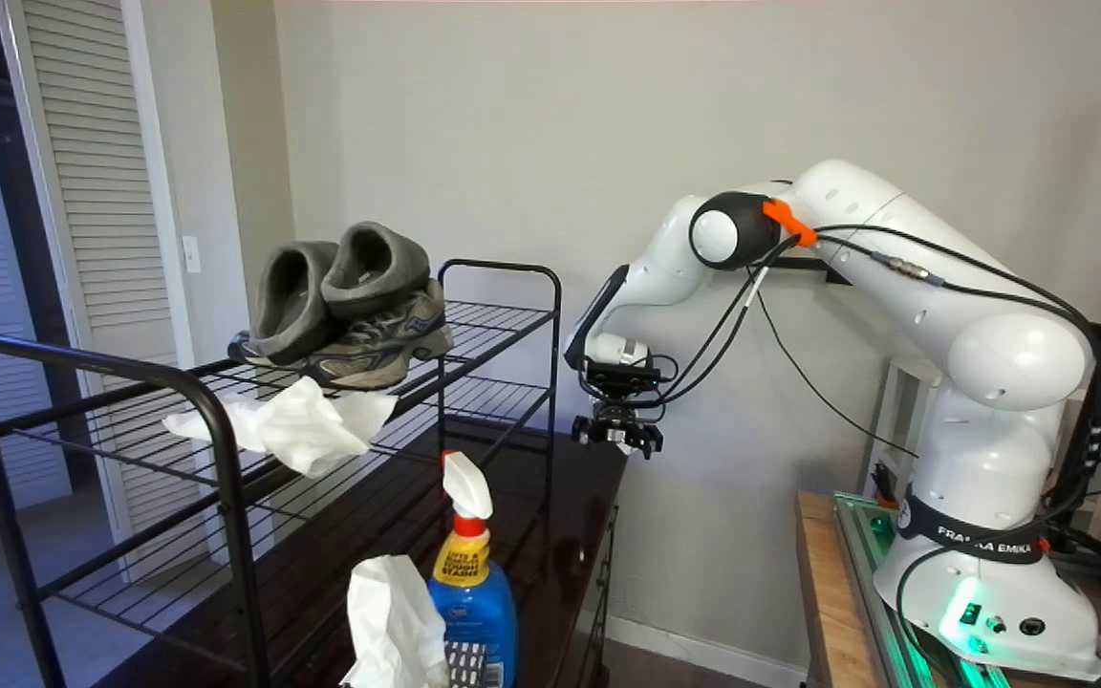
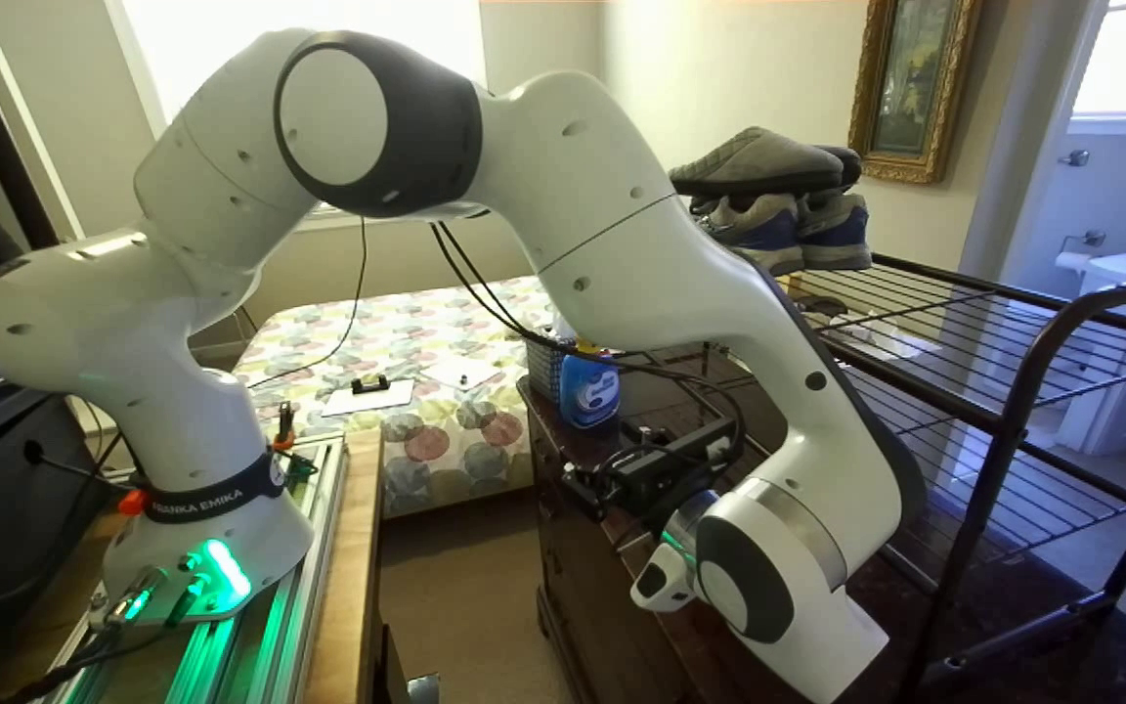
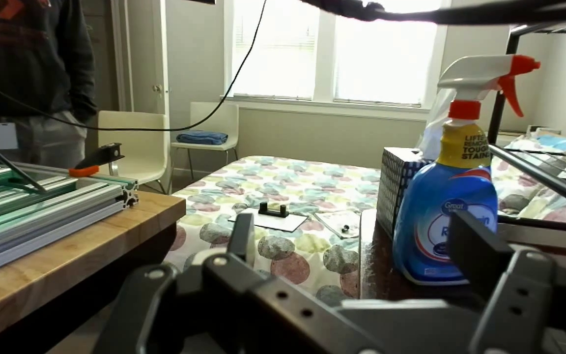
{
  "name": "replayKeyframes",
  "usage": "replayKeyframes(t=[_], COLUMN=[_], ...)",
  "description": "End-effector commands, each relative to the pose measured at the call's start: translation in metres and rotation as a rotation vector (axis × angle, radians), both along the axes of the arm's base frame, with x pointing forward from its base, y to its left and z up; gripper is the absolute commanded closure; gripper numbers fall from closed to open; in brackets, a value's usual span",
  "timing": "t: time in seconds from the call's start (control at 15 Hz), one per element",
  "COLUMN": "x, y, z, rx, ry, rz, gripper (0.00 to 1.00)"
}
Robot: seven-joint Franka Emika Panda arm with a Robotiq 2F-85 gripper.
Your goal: Put the blue bottle on the rack
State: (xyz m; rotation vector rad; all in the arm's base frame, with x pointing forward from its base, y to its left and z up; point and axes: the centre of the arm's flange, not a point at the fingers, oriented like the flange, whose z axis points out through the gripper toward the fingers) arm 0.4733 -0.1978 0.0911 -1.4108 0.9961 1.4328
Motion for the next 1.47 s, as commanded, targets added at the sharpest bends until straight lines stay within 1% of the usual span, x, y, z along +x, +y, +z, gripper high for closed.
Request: replayKeyframes(t=[0.0, 0.33, 0.67, 1.07, 1.2, 1.27, 1.4], x=[-0.001, -0.01, -0.026, -0.038, -0.041, -0.035, -0.036], y=[0.003, 0.016, 0.032, 0.058, 0.064, 0.053, 0.059], z=[-0.002, -0.011, -0.021, -0.037, -0.04, -0.039, -0.041], rx=[-0.006, 0.014, 0.043, 0.054, 0.052, 0.057, 0.06], ry=[-0.003, -0.002, -0.018, -0.022, -0.012, 0.005, 0.01], rz=[-0.015, -0.066, -0.103, -0.105, -0.069, -0.07, -0.06], gripper=[0.0, 0.0, 0.0, 0.0, 0.0, 0.0, 0.0])
